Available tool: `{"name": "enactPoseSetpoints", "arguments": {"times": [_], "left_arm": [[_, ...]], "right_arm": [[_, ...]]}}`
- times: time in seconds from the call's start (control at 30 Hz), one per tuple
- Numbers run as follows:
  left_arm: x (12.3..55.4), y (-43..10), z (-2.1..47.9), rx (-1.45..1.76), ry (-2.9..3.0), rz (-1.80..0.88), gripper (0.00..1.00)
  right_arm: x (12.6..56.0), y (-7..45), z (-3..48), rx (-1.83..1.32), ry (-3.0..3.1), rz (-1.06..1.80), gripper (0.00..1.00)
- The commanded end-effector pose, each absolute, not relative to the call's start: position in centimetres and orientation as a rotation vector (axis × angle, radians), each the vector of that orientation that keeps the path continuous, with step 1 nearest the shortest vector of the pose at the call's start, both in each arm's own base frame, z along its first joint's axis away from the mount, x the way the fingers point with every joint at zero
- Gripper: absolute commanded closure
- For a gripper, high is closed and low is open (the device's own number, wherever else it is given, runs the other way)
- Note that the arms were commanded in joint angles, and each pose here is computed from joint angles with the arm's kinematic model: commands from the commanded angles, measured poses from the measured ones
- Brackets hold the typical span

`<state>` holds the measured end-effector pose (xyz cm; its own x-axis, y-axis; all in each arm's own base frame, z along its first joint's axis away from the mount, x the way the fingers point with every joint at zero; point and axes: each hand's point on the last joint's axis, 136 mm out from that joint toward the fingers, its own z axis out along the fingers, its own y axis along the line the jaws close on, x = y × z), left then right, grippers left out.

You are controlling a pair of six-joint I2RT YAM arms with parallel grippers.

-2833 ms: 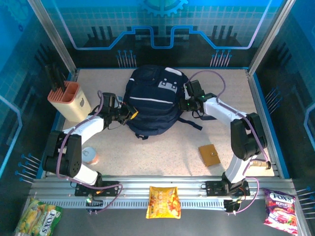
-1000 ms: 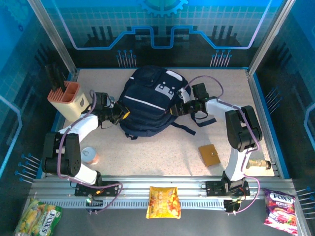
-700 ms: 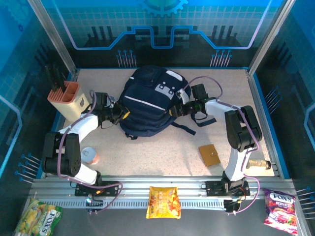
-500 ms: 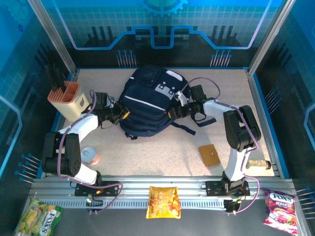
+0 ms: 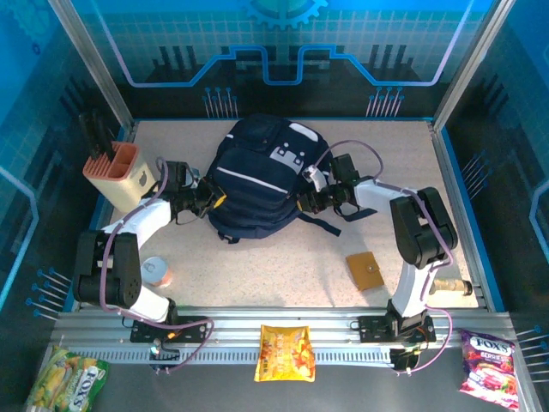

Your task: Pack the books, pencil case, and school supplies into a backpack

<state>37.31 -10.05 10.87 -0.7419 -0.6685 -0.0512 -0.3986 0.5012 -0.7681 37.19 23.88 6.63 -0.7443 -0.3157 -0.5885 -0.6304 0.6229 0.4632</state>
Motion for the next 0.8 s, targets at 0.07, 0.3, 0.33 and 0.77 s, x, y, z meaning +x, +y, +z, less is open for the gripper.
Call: {"name": "enactPoseSetpoints", "arguments": {"times": [0.07,0.3,0.33,0.77], "left_arm": [[38.0,-9.5,11.8,-0.867,2.384,-1.098,1.0],[38.0,-9.6,11.6,-0.872,2.385,-1.105,1.0],[38.0,-9.6,11.5,-0.872,2.385,-1.106,1.0],[37.5,-8.2,11.1,-0.907,2.385,-1.023,1.0]], "right_arm": [[37.1,24.1,8.5,-0.787,2.316,0.821,0.97],[34.4,26.2,9.3,-0.929,2.264,0.803,1.0],[34.0,26.5,9.1,-0.952,2.268,0.803,1.0],[38.7,20.3,8.3,-0.575,2.389,0.516,0.99]]}}
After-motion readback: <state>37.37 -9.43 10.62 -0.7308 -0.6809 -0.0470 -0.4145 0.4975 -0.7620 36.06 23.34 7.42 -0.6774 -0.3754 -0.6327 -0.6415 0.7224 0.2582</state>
